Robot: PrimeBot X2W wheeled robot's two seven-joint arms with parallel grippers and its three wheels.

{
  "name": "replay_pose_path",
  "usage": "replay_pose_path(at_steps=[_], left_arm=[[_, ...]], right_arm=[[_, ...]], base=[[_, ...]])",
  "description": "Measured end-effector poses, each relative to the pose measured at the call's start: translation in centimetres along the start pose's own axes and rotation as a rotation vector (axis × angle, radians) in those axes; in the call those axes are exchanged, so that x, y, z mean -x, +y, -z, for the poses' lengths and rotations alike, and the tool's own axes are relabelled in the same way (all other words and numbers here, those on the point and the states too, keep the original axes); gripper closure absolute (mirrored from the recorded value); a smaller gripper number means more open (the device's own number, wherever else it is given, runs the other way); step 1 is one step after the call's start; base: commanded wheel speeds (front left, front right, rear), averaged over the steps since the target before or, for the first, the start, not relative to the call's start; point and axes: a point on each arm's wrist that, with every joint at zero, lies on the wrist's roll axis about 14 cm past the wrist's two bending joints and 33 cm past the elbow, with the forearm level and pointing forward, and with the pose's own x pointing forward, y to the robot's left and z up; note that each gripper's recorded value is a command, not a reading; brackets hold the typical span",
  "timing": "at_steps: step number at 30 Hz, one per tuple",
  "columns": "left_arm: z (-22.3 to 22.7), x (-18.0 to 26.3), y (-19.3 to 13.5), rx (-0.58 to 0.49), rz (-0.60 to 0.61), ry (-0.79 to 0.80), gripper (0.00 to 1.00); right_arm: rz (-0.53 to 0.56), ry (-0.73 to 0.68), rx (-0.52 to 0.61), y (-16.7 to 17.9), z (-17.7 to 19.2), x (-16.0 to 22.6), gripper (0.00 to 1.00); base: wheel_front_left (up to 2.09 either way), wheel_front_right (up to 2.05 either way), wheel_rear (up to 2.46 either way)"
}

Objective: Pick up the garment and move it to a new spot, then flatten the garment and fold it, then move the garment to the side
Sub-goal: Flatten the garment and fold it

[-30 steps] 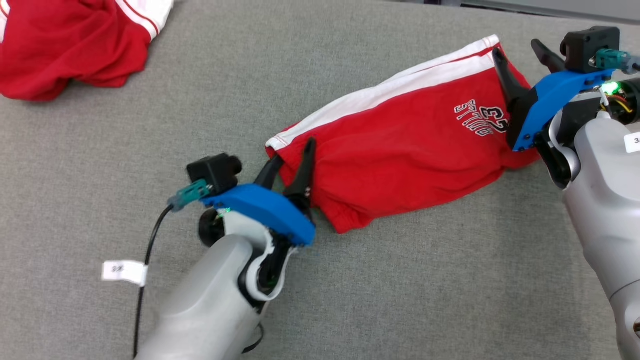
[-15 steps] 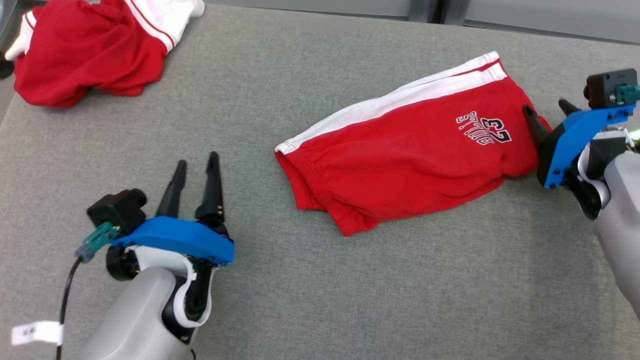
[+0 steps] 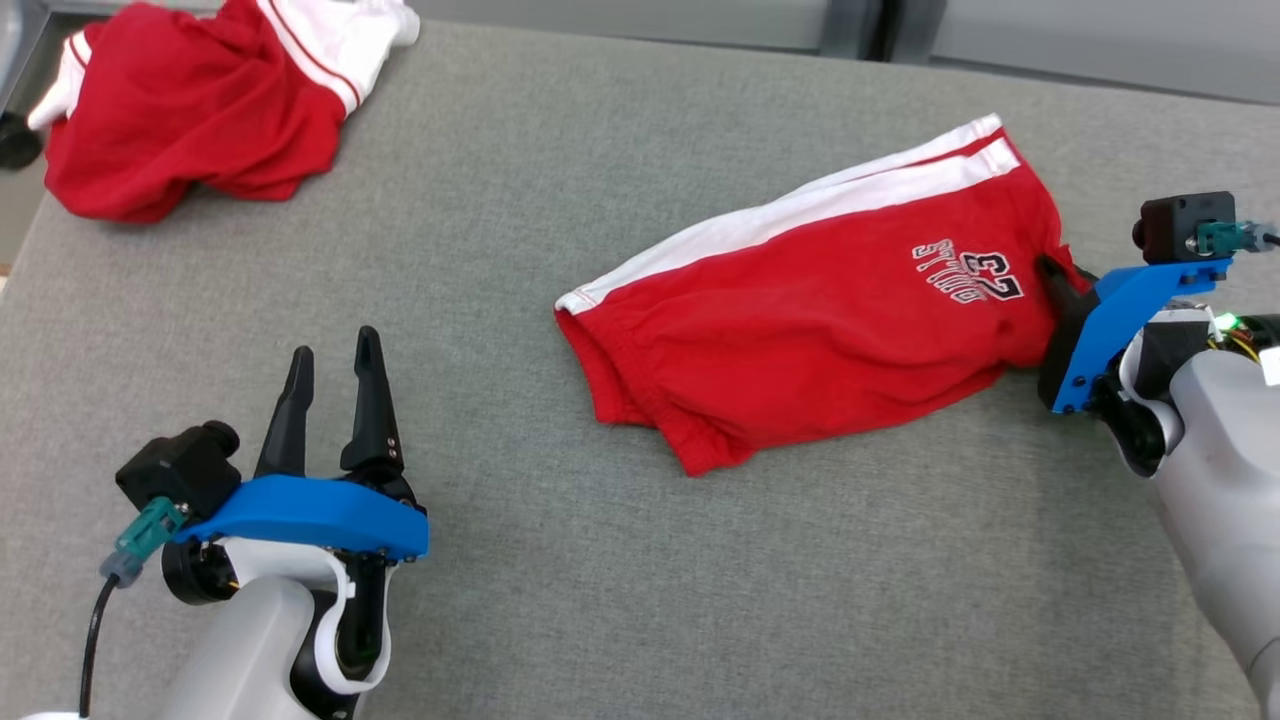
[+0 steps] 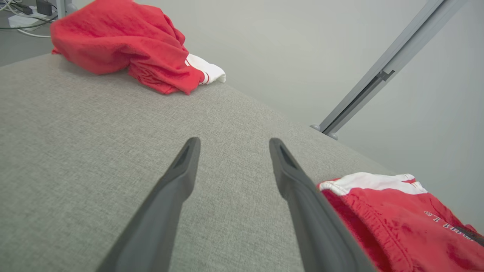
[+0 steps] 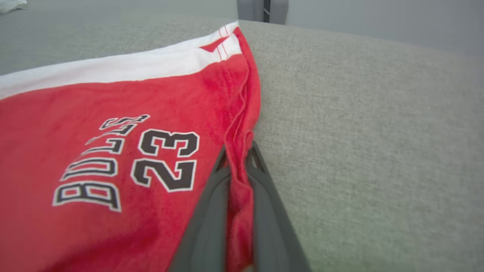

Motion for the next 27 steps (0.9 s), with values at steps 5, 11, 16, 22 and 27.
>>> replay_pose_path(at_steps=[5, 11, 16, 22, 27], left_arm=[[-0.4, 0.6, -1.6, -0.042, 0.060, -0.018, 0.00], [-0.3, 1.8, -4.3, -0.041, 0.133, -0.024, 0.00], [0.2, 3.1, -6.5, -0.037, 0.194, -0.015, 0.00], [1.4, 3.9, -8.0, -0.060, 0.235, 0.016, 0.00], [2.1, 4.0, -8.1, -0.081, 0.242, 0.031, 0.00]], right_arm=[[0.006, -0.107, -0.024, 0.0, -1.3, 2.2, 1.00], [0.066, -0.210, -0.070, -2.2, -0.6, 6.6, 1.00], [0.156, -0.255, -0.174, -4.8, 2.6, 10.9, 1.00], [0.251, -0.283, -0.279, -7.4, 5.9, 14.9, 1.00], [0.288, -0.358, -0.308, -8.7, 4.4, 15.9, 1.00]], base=[[0.00, 0.00, 0.00], [0.00, 0.00, 0.00], [0.00, 0.00, 0.00], [0.00, 0.00, 0.00], [0.00, 0.00, 0.00]])
